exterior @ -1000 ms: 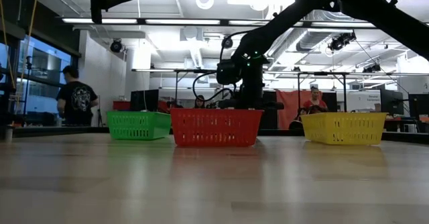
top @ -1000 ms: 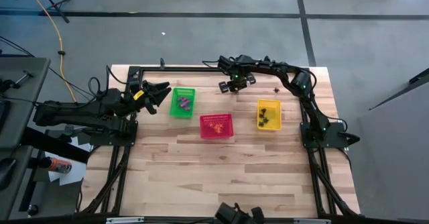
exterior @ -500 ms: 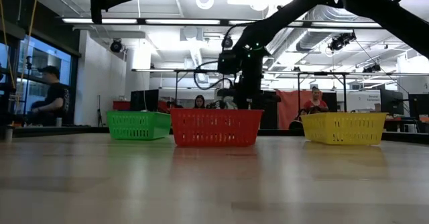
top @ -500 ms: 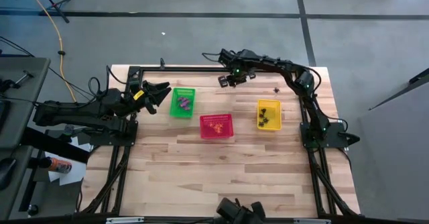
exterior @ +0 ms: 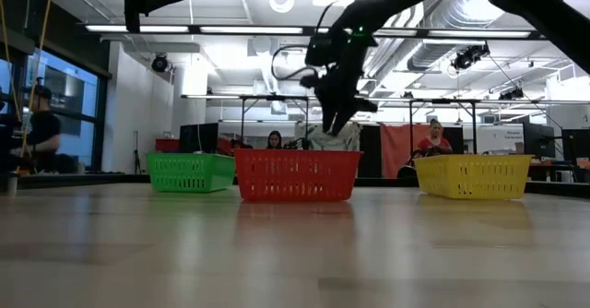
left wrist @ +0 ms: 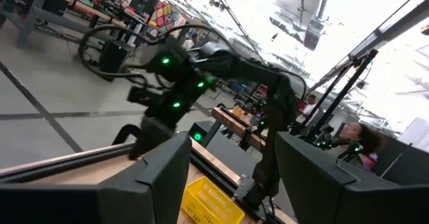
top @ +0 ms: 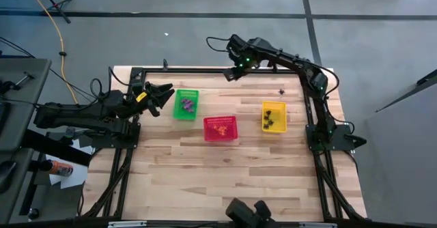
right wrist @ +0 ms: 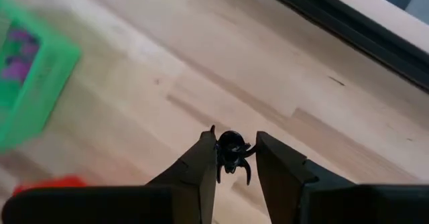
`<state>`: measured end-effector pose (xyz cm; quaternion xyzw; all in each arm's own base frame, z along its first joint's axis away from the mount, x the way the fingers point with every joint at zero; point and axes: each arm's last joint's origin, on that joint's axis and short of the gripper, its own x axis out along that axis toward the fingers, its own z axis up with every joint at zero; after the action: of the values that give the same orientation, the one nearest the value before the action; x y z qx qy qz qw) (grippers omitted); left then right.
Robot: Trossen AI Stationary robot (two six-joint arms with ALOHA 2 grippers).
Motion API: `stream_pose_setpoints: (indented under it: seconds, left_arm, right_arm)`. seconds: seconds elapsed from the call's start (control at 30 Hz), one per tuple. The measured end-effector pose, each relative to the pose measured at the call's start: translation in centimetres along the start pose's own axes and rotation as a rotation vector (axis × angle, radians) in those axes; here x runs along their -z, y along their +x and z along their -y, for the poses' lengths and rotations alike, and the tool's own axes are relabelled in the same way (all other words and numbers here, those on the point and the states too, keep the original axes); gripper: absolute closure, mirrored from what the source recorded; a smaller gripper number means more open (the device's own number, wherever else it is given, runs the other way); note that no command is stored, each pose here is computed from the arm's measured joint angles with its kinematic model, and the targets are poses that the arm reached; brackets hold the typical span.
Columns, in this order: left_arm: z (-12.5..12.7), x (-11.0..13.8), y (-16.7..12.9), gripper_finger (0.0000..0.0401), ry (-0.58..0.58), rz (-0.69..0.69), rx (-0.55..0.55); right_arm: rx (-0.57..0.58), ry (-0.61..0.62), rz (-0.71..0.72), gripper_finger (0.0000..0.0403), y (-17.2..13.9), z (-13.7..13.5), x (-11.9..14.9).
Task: Sort Halloween decoration
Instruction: Put the black spider toy into the yellow bin
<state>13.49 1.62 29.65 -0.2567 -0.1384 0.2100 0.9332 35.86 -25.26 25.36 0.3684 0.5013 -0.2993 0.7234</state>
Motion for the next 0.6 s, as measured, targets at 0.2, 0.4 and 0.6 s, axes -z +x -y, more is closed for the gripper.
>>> stream_pose_setpoints:
  seconds: [0.2,0.4,0.6]
  left_arm:
    - [-0.1,0.0,0.0,0.0194,0.023,0.004,-0.015]
    - [-0.2,0.1,0.0,0.0194,-0.073,0.001,-0.033]
    - [-0.2,0.2,0.0,0.0194,-0.159,-0.002,-0.034]
  right_arm:
    - [-0.02,-0.163,0.0,0.0311,-3.9,0.0,1.2]
    - [-0.026,-0.289,0.002,0.0311,-7.5,0.2,2.7]
    - [-0.024,-0.333,-0.064,0.0311,-10.4,-0.2,5.2]
